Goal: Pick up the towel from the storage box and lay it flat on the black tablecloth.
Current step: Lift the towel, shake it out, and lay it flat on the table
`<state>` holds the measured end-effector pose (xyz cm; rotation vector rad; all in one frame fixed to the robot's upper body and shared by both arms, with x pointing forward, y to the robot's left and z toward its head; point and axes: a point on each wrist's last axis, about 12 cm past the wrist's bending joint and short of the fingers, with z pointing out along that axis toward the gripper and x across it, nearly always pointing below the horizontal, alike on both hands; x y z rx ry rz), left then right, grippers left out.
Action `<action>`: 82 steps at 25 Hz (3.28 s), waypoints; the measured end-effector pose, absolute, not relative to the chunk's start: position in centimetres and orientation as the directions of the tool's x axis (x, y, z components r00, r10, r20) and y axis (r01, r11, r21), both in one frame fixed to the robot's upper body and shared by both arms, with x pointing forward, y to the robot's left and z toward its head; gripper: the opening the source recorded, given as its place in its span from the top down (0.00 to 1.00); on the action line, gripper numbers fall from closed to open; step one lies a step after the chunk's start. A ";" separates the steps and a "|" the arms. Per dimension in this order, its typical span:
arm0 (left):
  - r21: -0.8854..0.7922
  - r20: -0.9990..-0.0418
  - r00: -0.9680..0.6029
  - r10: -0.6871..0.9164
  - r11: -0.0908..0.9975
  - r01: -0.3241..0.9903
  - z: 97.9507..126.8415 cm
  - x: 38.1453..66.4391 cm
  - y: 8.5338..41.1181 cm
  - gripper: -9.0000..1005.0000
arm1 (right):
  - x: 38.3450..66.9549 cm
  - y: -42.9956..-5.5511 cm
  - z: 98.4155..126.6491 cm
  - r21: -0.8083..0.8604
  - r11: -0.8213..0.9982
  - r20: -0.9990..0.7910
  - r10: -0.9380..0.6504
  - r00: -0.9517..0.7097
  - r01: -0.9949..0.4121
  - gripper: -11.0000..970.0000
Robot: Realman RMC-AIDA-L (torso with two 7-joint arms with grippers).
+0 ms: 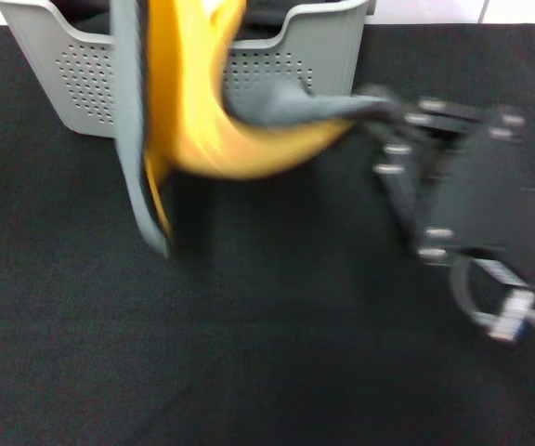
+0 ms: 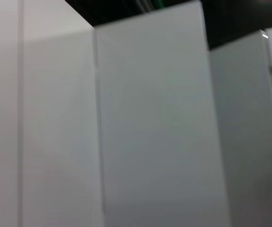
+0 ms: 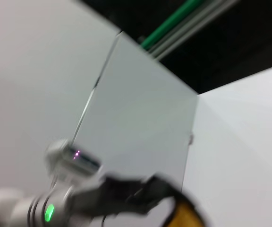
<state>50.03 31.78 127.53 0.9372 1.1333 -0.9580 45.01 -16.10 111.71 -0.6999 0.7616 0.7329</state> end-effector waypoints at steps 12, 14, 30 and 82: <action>0.028 -0.999 0.027 0.022 0.058 0.998 126.8 47.5 32.9 0.97 | 44.2 -28.0 113.3 0.069 0.253 -0.847 0.526 0.078 -0.965 0.96; -0.001 -0.999 -0.002 0.038 0.037 0.999 126.4 47.5 32.9 0.97 | 44.1 -28.4 113.3 0.089 0.224 -0.857 0.514 0.040 -0.971 0.96; -0.121 -0.977 -0.106 0.184 -0.068 0.990 127.2 48.9 35.3 0.97 | 40.7 -26.1 111.8 0.122 0.093 -0.893 0.446 -0.068 -0.988 0.96; -0.104 -0.845 -0.278 0.456 0.371 0.923 118.9 57.9 29.9 0.97 | 55.0 -23.9 107.8 0.230 0.569 -0.972 0.104 -0.209 -0.789 0.96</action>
